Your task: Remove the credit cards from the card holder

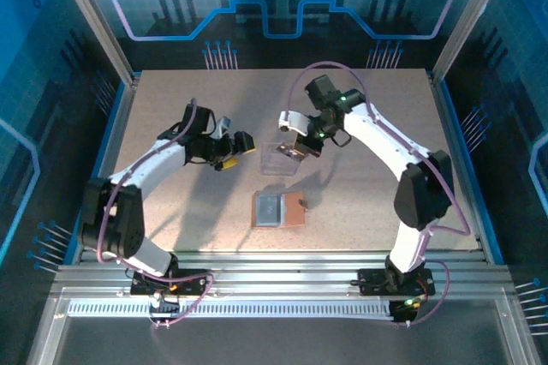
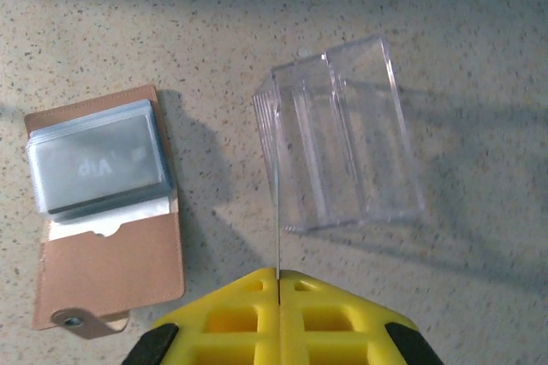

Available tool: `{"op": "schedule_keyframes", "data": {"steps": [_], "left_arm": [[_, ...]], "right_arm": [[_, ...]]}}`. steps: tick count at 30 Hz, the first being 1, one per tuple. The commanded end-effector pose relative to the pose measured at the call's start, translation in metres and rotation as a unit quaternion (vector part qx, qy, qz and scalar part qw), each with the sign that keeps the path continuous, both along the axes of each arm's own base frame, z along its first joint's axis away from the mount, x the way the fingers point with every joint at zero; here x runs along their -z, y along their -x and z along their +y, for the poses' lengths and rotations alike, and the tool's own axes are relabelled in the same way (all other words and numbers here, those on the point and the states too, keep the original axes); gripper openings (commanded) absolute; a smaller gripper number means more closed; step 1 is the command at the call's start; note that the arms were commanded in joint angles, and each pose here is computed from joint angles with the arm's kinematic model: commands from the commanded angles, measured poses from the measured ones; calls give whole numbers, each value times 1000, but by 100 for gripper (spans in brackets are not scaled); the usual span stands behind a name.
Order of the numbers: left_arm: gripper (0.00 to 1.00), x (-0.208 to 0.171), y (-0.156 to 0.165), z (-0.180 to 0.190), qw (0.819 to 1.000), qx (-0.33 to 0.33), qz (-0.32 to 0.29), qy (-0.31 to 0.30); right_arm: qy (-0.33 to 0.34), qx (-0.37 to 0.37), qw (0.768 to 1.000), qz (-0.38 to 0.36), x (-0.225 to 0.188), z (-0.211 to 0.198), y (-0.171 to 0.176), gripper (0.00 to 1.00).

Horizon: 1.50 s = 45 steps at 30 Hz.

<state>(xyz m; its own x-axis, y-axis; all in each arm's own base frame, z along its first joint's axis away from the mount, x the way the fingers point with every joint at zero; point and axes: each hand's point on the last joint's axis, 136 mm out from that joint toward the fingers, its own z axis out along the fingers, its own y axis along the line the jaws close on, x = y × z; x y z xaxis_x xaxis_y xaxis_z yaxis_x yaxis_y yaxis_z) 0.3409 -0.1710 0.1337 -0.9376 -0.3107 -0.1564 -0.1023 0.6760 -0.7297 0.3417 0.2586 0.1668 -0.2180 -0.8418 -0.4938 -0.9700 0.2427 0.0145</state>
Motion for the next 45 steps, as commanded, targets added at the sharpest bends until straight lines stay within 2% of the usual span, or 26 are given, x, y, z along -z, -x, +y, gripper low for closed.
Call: {"op": "schedule_keyframes", "data": {"steps": [1,12,17,38,43,45], "left_arm": [[87,3,22,14,999,-4,-3,-38],[87,8,71,22,999,-33,2,-12],[87,14,84,24,999,-34,8,-8],[87,26,94,24,999,-35,23,-4],[87,27,95,24,999,-34,24,-5],[87,27,94,24,999,-34,25,-5]], "right_arm": [[46,-60,997,25,13,4,10,0],[85,-91,992,35,38,29,-20,0],[100,-96,990,34,44,32,-29,0],[143,-133,975,108,98,43,-11,0],[149,-132,974,109,102,43,-11,0],[152,-128,975,103,103,43,-14,3]]}}
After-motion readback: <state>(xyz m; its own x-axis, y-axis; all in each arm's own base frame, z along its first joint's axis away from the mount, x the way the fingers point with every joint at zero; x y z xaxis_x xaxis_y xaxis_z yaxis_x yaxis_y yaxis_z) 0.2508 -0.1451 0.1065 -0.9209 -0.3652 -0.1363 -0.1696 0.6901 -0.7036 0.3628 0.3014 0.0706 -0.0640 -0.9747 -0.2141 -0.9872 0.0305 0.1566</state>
